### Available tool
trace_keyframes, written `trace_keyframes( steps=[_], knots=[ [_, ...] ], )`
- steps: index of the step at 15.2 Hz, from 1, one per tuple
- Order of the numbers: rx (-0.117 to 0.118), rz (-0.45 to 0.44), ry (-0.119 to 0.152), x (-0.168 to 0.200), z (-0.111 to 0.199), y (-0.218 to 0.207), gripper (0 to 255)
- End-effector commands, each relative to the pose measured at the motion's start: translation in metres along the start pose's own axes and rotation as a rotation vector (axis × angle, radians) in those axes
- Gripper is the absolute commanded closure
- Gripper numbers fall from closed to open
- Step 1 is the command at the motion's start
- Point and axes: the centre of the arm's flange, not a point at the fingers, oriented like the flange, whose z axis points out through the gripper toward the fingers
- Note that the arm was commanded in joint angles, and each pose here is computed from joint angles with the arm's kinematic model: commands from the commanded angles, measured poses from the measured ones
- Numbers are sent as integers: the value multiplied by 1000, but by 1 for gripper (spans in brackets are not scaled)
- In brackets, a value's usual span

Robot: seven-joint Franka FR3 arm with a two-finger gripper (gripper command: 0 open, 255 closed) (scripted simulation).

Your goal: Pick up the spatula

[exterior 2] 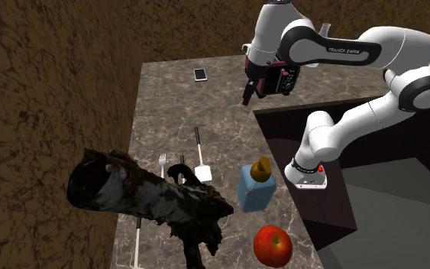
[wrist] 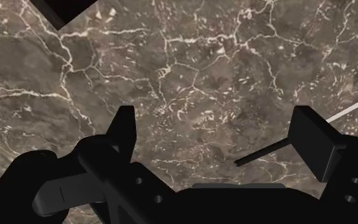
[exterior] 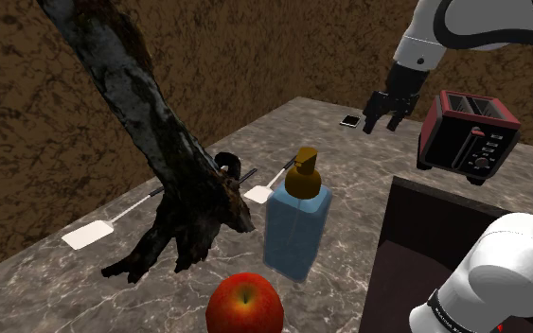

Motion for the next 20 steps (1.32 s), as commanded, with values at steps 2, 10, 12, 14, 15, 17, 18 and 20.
trace_keyframes(
  steps=[2, 10, 12, 14, 15, 17, 18, 20],
  knots=[
    [-7, 47, 0, 0, 6, -13, 0],
    [-67, 421, 1, 25, 57, -111, 0],
    [-82, 515, 1, 37, 71, -133, 0],
    [-97, 608, 2, 50, 85, -154, 0],
    [-104, 655, 2, 58, 92, -163, 0],
    [-119, 749, 2, 74, 107, -182, 0],
    [-127, 796, 2, 83, 114, -190, 0],
    [-142, 889, 2, 102, 129, -205, 0]
  ],
)
